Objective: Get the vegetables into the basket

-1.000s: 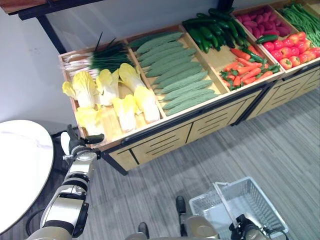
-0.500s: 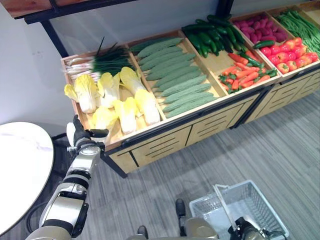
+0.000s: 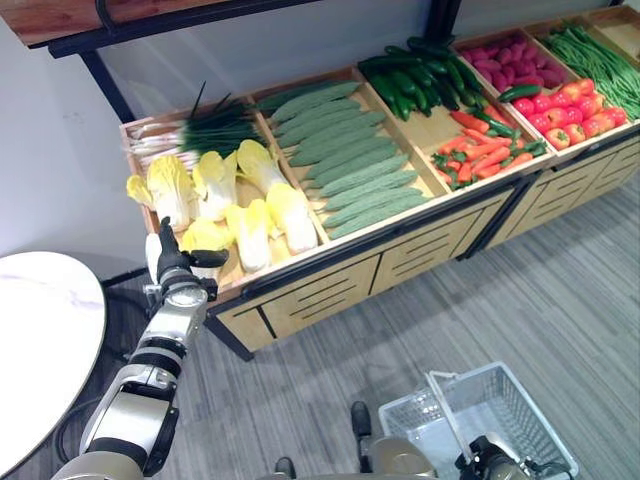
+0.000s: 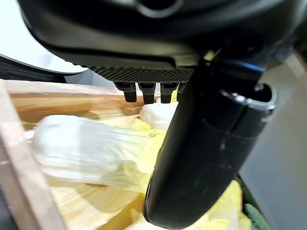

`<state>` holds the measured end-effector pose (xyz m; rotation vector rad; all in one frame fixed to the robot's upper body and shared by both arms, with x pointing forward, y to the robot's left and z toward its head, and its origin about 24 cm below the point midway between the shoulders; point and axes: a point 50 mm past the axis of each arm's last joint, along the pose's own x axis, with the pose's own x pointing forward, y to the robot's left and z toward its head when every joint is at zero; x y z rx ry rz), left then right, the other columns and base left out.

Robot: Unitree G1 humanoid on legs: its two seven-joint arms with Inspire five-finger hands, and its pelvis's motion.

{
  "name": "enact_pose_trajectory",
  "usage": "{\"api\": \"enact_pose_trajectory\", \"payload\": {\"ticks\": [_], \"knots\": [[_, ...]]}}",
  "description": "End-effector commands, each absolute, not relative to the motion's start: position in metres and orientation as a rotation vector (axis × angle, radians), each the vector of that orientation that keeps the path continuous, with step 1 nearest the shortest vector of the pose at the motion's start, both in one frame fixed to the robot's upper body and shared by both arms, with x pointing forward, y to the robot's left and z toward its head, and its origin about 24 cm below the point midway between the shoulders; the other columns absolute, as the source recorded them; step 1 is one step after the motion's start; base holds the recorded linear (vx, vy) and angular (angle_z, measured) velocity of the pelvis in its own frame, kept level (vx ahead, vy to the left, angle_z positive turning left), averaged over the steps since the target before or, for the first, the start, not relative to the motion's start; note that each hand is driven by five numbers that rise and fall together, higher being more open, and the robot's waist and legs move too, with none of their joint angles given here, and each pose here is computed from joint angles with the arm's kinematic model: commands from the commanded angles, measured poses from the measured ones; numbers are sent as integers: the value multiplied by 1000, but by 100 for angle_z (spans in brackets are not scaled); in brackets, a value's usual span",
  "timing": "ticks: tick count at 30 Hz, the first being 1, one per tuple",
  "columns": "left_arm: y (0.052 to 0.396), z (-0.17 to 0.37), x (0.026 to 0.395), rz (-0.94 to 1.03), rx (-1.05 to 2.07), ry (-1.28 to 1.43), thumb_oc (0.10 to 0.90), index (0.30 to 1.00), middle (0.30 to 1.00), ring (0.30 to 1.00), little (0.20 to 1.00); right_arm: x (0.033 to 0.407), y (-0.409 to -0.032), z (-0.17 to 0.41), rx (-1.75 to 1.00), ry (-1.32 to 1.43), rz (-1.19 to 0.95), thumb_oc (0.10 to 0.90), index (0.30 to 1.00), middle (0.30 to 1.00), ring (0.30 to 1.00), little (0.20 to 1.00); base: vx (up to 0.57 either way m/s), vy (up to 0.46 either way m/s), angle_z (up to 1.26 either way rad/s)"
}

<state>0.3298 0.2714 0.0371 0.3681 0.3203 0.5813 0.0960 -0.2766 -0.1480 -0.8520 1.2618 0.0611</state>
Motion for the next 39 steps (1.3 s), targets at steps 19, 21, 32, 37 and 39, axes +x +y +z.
{"api": "enact_pose_trajectory", "payload": {"ticks": [19,21,32,37,39], "knots": [[300,83,356,680,514,272,400,300,300,300,300,122,-274,-141,-955,1151,103,400,300,300,300,300,-54,-7,-5],[299,81,355,677,512,277,400,300,300,300,300,121,-274,-141,-957,1151,105,400,300,300,300,300,20,8,-1],[293,67,349,637,509,288,400,300,300,300,300,118,-274,-142,-958,1156,114,400,300,300,300,300,31,2,0],[292,82,349,624,424,173,400,300,300,300,300,114,-275,-143,-927,1172,95,400,300,300,300,300,37,-8,4],[286,96,348,588,387,70,400,300,300,300,300,110,-279,-143,-904,1196,71,400,300,300,300,300,25,-4,10]]}}
